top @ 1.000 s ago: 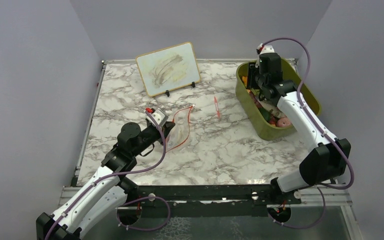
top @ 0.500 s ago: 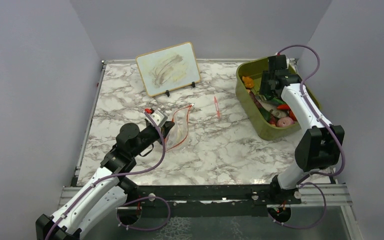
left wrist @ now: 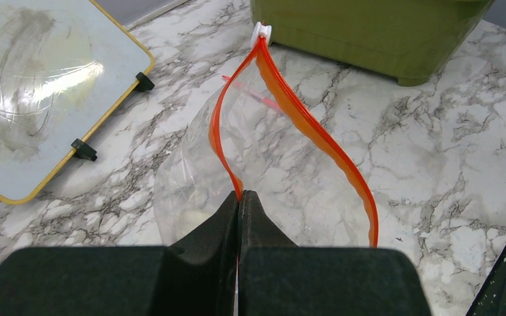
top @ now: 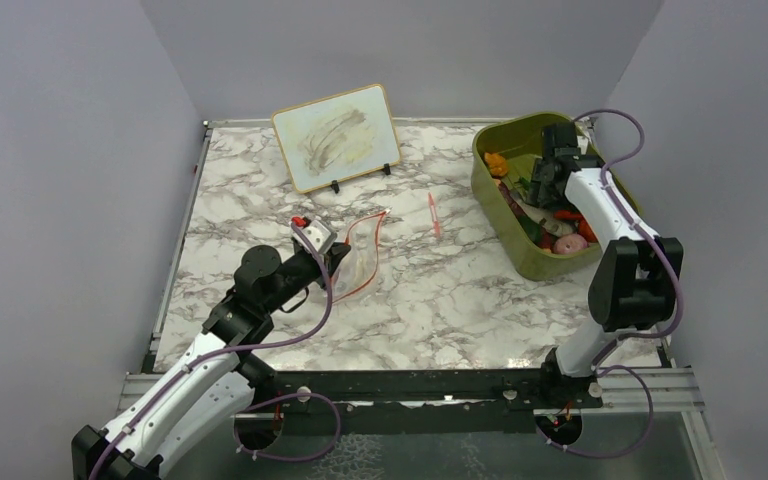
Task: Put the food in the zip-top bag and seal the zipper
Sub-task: Pick up the fake vegetable from the bin.
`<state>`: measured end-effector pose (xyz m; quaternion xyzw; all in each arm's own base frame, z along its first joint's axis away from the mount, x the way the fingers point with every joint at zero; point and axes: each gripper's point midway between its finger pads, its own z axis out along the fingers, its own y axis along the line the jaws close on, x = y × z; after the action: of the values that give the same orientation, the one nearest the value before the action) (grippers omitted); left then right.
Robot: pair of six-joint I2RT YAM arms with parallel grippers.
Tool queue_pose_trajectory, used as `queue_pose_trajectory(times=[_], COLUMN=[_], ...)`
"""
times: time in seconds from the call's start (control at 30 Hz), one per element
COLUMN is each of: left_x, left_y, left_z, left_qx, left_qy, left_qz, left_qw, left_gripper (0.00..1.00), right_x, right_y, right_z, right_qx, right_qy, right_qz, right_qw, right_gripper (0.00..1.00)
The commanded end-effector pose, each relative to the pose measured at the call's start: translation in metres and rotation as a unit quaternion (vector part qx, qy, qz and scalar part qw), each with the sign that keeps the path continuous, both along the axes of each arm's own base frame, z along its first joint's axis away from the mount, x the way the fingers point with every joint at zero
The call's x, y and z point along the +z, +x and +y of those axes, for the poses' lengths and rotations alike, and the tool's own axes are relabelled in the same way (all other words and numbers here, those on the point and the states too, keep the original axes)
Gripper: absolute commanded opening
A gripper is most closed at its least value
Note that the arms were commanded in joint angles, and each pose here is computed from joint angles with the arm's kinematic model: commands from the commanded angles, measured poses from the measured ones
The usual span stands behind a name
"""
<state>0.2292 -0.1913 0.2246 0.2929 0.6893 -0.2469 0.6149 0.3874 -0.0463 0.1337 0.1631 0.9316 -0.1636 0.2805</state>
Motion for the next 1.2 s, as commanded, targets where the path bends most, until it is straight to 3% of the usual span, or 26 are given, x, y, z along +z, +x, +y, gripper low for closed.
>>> queue_pose_trajectory(times=[0.0,0.23,0.53,0.77,1.0,1.17], left_x=[0.004,0.003,0.003,0.001,0.000,-0.003], left_y=[0.001,0.002,0.003,0.004,0.003,0.005], left_z=[-0.004,-0.006,-0.005,-0.007,-0.006,-0.006], left_qx=[-0.003,-0.004,-0.001,-0.004,-0.001,0.000], left_qy=[-0.010,-0.009,-0.007,-0.005,-0.003,0.000], left_qz=[-0.008,-0.005,-0.007,-0.001,0.000,0.005], left_qw=[1.000,1.000,1.000,1.000,1.000,1.000], left_gripper=[0.00,0.00,0.00,0.00,0.00,0.00], right_x=[-0.008,-0.022,-0.047,-0.039,-0.032,-0.027], right_y=[0.001,0.002,-0.002,0.001,0.002,0.005], right_z=[-0.016,-0.025,-0.023,-0.019,-0.016,-0.015], right_qx=[-0.030,-0.036,-0.037,-0.022,-0.005,0.005], right_qy=[-0.014,-0.020,-0.007,0.004,0.008,0.006], right_qz=[0.002,0.019,0.040,0.027,0.011,0.003], right_qw=[0.999,0.999,0.998,0.999,1.000,1.000], right_gripper=[0.75,0.82,0.81,0.69,0.41,0.35])
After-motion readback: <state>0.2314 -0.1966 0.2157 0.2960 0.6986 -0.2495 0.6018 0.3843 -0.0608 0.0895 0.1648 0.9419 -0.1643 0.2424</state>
